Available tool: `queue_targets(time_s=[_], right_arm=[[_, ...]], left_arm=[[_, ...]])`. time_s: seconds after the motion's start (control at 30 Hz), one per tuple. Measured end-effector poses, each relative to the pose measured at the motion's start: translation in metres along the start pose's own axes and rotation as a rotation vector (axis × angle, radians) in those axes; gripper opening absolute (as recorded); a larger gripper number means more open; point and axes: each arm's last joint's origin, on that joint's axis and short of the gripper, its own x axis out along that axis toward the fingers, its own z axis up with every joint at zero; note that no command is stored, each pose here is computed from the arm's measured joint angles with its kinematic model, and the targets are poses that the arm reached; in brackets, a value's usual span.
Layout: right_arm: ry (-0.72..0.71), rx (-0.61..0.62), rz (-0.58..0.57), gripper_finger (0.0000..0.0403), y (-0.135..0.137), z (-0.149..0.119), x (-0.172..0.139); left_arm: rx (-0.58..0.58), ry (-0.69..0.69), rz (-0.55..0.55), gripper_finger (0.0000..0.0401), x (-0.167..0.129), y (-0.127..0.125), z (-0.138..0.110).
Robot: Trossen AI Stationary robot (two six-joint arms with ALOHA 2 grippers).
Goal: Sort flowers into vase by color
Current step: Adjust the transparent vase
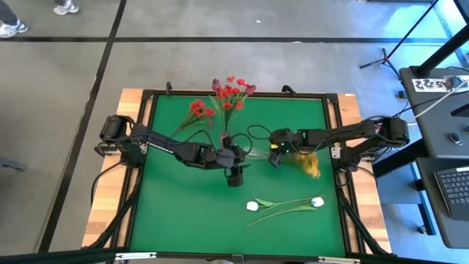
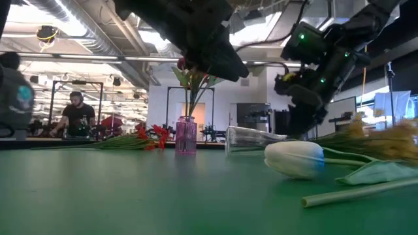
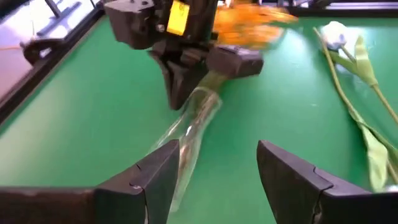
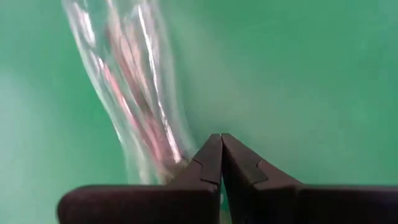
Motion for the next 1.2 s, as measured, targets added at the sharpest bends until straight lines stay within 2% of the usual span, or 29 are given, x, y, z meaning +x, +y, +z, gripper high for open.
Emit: queue_targets(time_s=[0.17, 0.27, 0.6, 0.83, 1.07, 1.2], right_arm=[[0.041, -0.007, 0.075, 0.001, 0.015, -0.007, 0.005], [0.025, -0.035, 0.118, 0.001, 0.028, -0.01, 0.003], [-0.044, -0.086, 0.194, 0.001, 0.064, 0.006, -0.012], [-0.003, -0.147, 0.141, 0.001, 0.079, 0.02, -0.03], [0.075, -0.149, 0.138, 0.001, 0.084, 0.011, -0.033], [0.085, -0.155, 0.138, 0.001, 0.089, 0.007, -0.035]], left_arm=[[-0.052, 0.039, -0.003, 0.021, -0.001, -0.003, -0.005], [-0.042, 0.043, -0.028, 0.021, -0.002, -0.011, -0.007], [0.136, 0.064, -0.074, 0.021, 0.009, -0.036, -0.025], [0.223, 0.069, -0.05, 0.0222, 0.023, -0.034, -0.033], [0.23, 0.122, -0.031, 0.0233, 0.032, -0.021, -0.039], [0.228, 0.157, -0.062, 0.0234, 0.033, -0.018, -0.042]])
